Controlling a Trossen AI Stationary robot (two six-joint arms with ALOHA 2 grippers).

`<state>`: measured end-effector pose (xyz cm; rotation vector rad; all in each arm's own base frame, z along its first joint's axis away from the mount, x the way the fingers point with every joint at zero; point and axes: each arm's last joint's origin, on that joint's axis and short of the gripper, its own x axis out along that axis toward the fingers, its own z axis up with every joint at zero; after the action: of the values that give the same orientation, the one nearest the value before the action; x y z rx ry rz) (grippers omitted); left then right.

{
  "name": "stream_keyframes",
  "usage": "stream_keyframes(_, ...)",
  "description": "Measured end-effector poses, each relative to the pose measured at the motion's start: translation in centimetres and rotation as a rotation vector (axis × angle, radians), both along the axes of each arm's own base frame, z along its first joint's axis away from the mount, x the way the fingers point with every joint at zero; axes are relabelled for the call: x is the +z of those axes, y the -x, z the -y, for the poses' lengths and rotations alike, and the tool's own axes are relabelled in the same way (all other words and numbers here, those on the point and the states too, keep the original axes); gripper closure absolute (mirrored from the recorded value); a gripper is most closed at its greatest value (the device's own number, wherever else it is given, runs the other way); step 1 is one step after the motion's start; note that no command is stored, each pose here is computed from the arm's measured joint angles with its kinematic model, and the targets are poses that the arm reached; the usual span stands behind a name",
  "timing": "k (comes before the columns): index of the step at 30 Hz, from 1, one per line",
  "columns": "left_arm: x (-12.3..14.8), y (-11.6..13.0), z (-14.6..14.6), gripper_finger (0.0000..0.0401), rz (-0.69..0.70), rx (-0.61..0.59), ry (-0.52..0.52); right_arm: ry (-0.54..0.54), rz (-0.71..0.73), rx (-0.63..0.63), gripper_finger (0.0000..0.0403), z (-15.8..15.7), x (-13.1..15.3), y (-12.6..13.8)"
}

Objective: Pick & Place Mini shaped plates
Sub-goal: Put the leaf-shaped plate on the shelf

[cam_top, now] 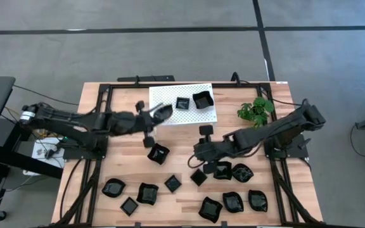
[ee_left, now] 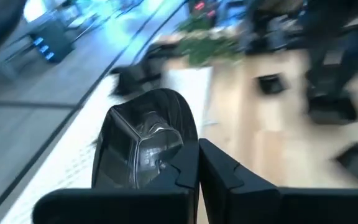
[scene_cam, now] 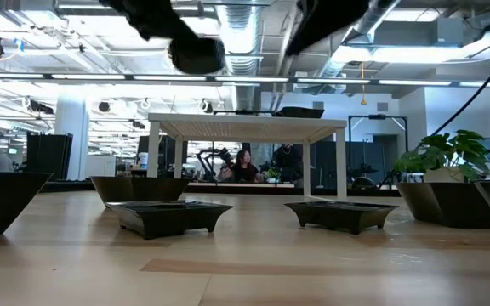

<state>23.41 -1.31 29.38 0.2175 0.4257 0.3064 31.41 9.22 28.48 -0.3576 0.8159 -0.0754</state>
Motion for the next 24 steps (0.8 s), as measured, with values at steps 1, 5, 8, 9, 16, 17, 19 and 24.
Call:
stream_keyframes(1,-0.2,-0.2,-0.6,0.0395,-0.015,0.01,-0.009,-0.005,0.019,-0.004,0.0321,0.3,0.8,0.5)
stream_keyframes(5,-1.8,-1.3,-2.9,0.0395,-0.105,0.082,-0.037,-0.04,0.094,-0.043,0.0321,1.4,2.6,2.7)
stream_keyframes(8,-3.2,-2.0,-4.3,0.0395,-0.175,0.135,-0.039,-0.066,0.158,-0.03,0.0321,2.5,0.4,3.9)
stream_keyframes(9,-3.5,-2.2,-4.6,0.0395,-0.191,0.142,-0.045,-0.079,0.179,-0.017,0.0321,2.9,-0.6,4.3)
stream_keyframes(16,-4.6,-2.8,-5.6,0.0395,-0.24,0.168,-0.052,-0.168,0.365,0.005,0.0321,5.7,-3.8,6.8)
stream_keyframes(17,-4.6,-2.9,-5.6,0.0395,-0.234,0.169,-0.052,-0.173,0.389,0.003,0.0321,6.1,-4.0,7.0)
stream_keyframes(19,-4.6,-2.9,-5.7,0.0394,-0.234,0.173,-0.053,-0.199,0.426,-0.007,0.0321,6.9,-3.9,7.4)
stream_keyframes(24,-4.7,-2.8,-6.5,0.0394,-0.238,0.214,-0.054,-0.231,0.441,-0.019,0.0321,7.5,-4.1,7.7)
